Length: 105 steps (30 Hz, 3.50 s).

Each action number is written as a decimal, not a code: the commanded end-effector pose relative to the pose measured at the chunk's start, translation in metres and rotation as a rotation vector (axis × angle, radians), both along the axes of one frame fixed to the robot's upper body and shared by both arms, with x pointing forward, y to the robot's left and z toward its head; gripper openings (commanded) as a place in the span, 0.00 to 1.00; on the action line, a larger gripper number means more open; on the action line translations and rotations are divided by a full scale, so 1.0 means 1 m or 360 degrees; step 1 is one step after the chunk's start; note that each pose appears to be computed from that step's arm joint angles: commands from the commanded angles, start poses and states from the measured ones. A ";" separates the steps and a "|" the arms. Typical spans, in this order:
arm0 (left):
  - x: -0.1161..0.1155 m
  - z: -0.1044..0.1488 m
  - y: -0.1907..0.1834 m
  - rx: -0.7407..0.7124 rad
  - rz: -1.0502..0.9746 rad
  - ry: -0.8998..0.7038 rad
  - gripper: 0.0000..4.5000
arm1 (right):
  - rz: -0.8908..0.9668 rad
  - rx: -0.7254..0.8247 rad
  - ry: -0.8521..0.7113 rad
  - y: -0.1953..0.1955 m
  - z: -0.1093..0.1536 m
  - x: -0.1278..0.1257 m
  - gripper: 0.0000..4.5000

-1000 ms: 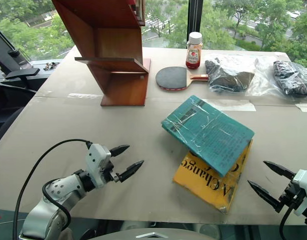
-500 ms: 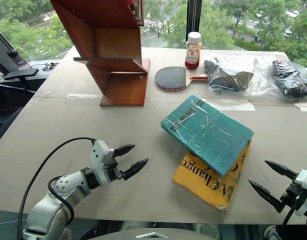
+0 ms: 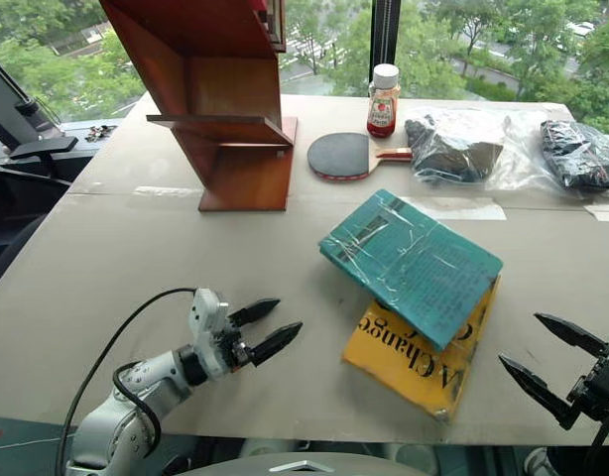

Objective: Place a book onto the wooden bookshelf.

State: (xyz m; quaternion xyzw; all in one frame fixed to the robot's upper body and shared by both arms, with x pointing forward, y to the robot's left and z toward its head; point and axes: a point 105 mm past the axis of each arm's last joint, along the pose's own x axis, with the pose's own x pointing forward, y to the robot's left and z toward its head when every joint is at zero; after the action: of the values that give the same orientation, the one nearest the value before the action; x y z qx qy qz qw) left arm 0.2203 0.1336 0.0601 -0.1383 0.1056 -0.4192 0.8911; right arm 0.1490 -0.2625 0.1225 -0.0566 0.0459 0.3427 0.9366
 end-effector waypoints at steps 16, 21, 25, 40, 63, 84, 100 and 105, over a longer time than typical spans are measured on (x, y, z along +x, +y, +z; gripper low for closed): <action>0.020 0.024 -0.088 -0.0652 -0.0304 0.0915 1.00 | 0.0183 0.0151 -0.0217 0.067 0.069 0.006 0.98; 0.039 0.027 -0.111 -0.0749 -0.0169 0.1109 1.00 | 0.0198 0.0170 -0.0242 0.076 0.072 0.009 0.98; 0.049 0.027 -0.129 -0.0819 -0.0047 0.1259 1.00 | 0.0198 0.0177 -0.0249 0.078 0.072 0.010 0.98; 0.068 0.063 -0.166 -0.1095 0.0048 0.1491 0.82 | 0.0108 0.0146 -0.0167 0.062 0.071 0.009 1.00; 0.059 0.154 -0.079 -0.0654 -0.0273 0.0474 0.01 | 0.0055 0.0147 -0.0162 0.042 0.090 0.013 1.00; 0.090 0.226 -0.078 0.0671 0.0545 -0.1987 0.01 | 0.0126 0.0303 -0.0355 0.059 0.096 0.044 1.00; 0.079 0.235 -0.089 0.1484 0.0997 -0.2543 0.01 | 0.0186 0.0523 -0.0556 0.063 0.135 0.064 1.00; 0.083 0.237 -0.105 0.1299 0.1017 -0.2507 0.01 | 0.0205 0.0527 -0.0562 0.067 0.135 0.068 1.00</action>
State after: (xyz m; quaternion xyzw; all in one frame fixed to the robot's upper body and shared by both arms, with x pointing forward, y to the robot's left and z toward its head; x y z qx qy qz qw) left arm 0.3102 0.0277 0.2742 0.5007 -0.3891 -0.0934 0.7675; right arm 0.2178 -0.1984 0.2522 0.0445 -0.1704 0.3849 0.9060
